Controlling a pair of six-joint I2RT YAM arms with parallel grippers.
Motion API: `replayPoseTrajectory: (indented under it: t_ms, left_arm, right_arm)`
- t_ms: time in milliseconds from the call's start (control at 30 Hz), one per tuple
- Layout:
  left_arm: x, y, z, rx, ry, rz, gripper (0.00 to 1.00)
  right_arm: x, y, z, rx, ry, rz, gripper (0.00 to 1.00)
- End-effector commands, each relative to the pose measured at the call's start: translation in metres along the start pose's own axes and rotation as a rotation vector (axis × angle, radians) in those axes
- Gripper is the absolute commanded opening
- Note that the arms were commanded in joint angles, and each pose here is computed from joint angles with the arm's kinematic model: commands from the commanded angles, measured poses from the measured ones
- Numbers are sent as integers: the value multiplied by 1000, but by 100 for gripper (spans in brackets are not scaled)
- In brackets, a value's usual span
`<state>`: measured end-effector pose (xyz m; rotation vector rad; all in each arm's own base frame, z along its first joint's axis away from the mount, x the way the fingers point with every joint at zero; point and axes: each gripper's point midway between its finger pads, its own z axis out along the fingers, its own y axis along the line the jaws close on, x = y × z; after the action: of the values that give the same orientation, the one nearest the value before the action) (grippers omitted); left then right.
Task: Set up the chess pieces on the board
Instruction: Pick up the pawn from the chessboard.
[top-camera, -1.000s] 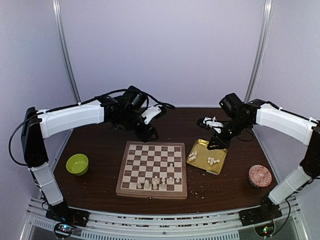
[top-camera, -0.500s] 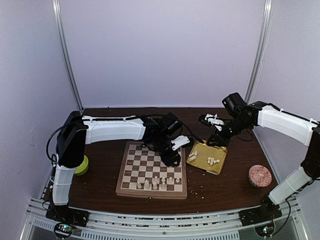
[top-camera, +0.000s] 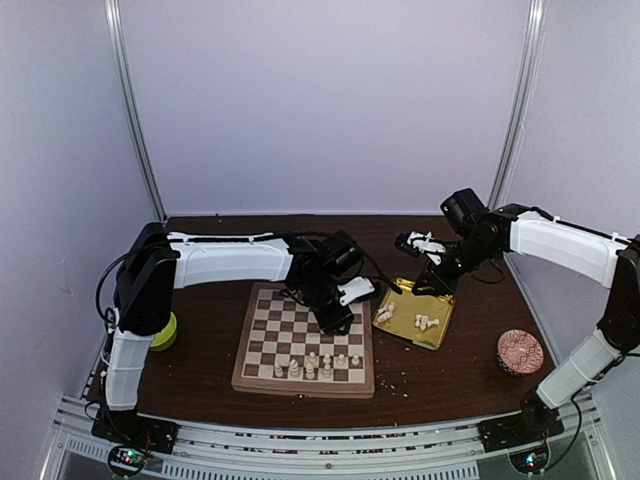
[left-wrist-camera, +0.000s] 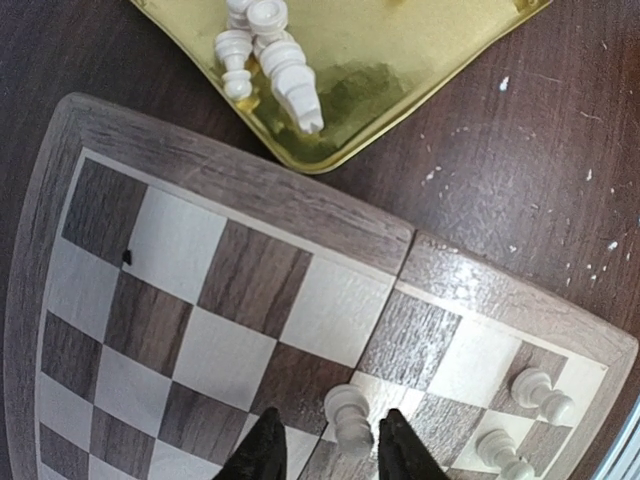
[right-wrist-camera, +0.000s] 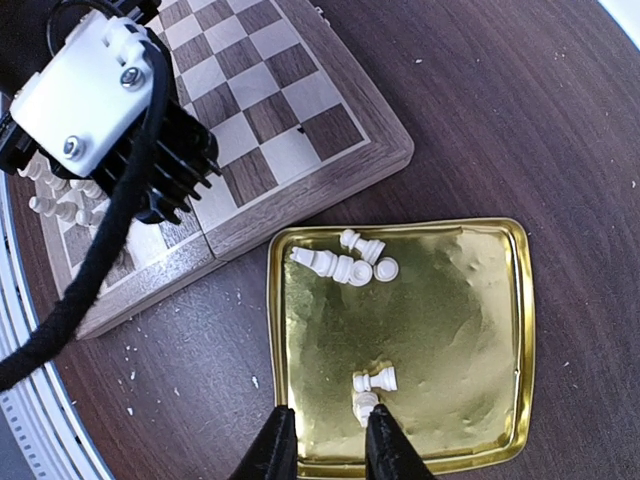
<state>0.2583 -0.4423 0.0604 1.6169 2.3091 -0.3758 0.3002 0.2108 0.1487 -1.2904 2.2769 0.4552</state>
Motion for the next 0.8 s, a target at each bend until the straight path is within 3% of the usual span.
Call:
replayPoseTrajectory:
  t_ms: [0,400,633,767]
  left_arm:
    - [1,2,-1,-7,4,5,29]
    - [-5,-1,-6,8,-18,21,14]
    - [3,3,-48,-46,-27,27,10]
    - [27,10,-71,-66,-17,-10,9]
  right_arm:
    - [2,-3,4,-3,13,0,23]
    - [6,-4,8,-4,33,7,23]
    - [6,-3,10,-15,37,9,23]
    - [6,-3,10,-23,37,9,23]
